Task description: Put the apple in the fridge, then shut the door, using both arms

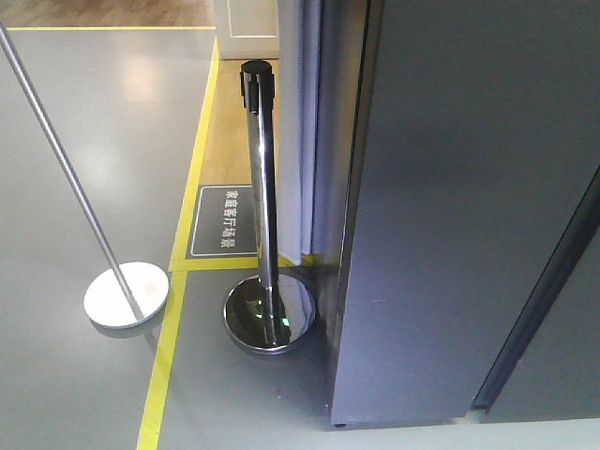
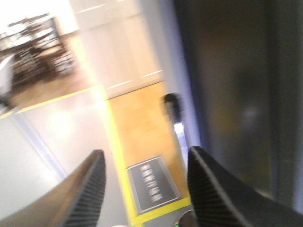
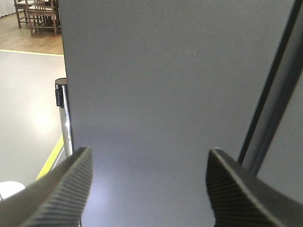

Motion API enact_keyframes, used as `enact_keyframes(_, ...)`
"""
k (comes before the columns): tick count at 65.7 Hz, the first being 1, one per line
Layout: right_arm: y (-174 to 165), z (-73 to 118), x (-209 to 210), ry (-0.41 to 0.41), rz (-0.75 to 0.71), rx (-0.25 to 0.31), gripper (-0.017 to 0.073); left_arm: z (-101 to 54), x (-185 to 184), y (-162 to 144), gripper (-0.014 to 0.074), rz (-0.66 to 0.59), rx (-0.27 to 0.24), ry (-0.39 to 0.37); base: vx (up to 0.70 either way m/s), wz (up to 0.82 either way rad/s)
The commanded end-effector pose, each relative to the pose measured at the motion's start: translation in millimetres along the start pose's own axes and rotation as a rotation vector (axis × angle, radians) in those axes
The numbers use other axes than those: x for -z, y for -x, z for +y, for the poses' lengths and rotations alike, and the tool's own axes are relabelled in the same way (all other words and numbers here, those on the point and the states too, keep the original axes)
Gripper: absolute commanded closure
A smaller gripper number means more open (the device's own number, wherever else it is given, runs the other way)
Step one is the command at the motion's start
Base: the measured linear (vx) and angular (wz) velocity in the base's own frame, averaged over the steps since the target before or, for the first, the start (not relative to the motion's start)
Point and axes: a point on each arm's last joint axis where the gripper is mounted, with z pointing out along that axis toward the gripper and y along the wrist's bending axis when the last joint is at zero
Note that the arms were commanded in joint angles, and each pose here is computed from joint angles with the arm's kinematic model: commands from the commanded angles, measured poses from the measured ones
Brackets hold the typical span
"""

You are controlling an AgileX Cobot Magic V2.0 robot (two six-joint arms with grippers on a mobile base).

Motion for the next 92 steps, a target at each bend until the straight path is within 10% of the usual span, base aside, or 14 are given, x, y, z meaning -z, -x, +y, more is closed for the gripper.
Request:
enact_keyframes(1, 13.4, -2.0, 3.8, -0.022, -0.106, 0.002, 0.0155, 10.4, 8.9, 12.4, 0.0302, -0.083, 0.042, 0.088, 0.0, 0.0)
enact_keyframes(14, 12.3, -1.6, 3.7, -0.019, -0.094, 0.014, 0.0575, 12.6, 9.1, 12.1, 0.0591, -0.078, 0.017, 0.113, 0.0, 0.0)
enact_keyframes(40, 11.3, -0.5, 15.3, -0.023, -0.138, 0.01, 0.0568, 13.0, 19.6, 2.8, 0.0601, -0.095, 0.052, 0.103, 0.0, 0.0)
enact_keyframes(72, -109.5, 5.3, 19.7, -0.019, 0.03, -0.03, 0.0568, 1.5, 45.7, -132.6, 0.06, 0.033, 0.197, 0.045, 0.0, 0.0)
enact_keyframes(92, -146.8, 6.4, 17.9, -0.023, 0.069, -0.041, 0.0568, 0.7, 53.3, -159.8, 0.06, 0.038, 0.172, 0.047, 0.0, 0.0)
